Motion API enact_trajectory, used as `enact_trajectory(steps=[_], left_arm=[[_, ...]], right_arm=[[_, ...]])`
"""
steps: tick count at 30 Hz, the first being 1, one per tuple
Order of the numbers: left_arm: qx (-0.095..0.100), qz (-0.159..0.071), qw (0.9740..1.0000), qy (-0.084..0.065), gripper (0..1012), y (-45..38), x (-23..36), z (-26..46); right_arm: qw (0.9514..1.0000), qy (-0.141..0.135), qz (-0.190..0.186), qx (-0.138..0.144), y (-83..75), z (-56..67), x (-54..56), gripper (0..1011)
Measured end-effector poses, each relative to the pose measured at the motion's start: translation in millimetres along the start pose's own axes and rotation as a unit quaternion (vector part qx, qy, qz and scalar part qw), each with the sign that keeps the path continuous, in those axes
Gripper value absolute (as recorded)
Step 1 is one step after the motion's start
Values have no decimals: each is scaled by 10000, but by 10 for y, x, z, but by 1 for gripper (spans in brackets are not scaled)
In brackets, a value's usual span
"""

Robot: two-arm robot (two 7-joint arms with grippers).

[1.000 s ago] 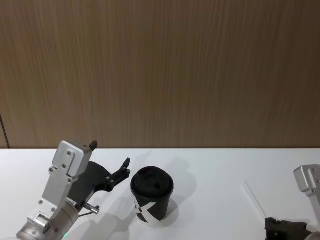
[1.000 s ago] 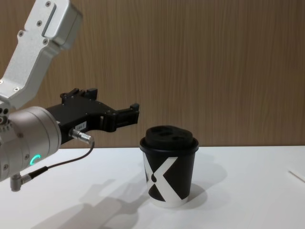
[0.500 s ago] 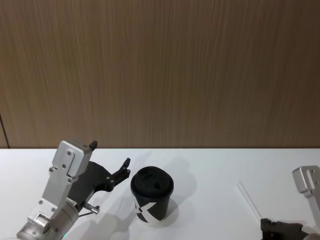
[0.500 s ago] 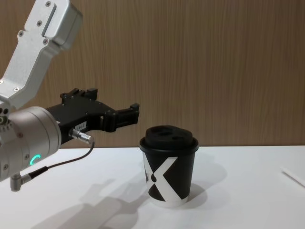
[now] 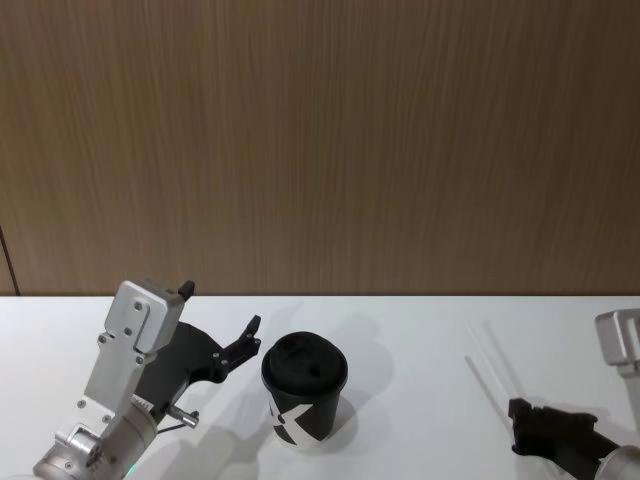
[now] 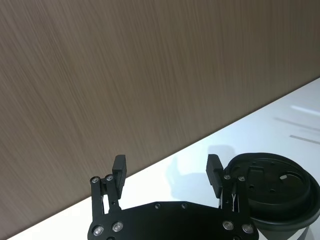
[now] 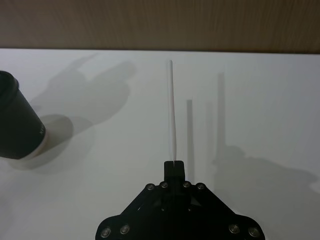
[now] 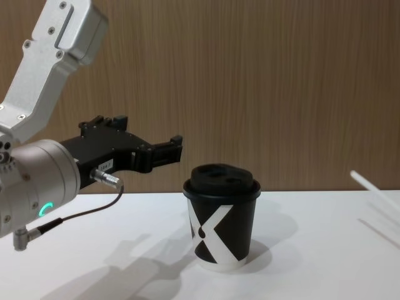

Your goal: Pick up the straw with one hand, pass it to the other hand, and insert it into the cup.

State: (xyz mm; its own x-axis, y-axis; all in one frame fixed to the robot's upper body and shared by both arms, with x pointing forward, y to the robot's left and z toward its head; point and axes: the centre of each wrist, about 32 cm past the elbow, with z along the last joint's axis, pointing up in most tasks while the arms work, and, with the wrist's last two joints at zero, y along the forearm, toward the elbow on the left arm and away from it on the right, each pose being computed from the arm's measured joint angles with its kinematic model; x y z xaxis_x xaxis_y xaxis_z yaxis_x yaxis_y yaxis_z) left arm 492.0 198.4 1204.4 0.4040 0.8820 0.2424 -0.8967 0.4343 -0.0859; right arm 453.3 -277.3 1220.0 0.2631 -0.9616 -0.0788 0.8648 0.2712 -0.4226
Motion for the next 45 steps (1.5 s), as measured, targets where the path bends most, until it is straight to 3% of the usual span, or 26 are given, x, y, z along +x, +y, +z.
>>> enact_trajectory(steps=[7,17,21,27,31,36,37,45], left_arm=[[0,0,10000,0,1003,0,0,0],[0,0,10000,0,1003,0,0,0],[0,0,10000,0,1003,0,0,0],[0,0,10000,0,1003,0,0,0],[0,0,10000,0,1003,0,0,0],[0,0,10000,0,1003,0,0,0],[0,0,10000,0,1003,0,0,0],[0,0,10000,0,1003,0,0,0]], right_arm=[[9983,-3,229,531,-47,52,-35,0],[9881,125,781,1320,-92,149,-104,0],[9791,240,1136,1672,-100,207,-151,0],[9665,396,1572,1987,-100,275,-225,0],[9539,547,1961,2207,-88,332,-298,0],[9410,693,2342,2342,-61,382,-378,0],[9361,746,2476,2383,-50,399,-407,0],[9135,1018,3094,2435,29,468,-569,0]])
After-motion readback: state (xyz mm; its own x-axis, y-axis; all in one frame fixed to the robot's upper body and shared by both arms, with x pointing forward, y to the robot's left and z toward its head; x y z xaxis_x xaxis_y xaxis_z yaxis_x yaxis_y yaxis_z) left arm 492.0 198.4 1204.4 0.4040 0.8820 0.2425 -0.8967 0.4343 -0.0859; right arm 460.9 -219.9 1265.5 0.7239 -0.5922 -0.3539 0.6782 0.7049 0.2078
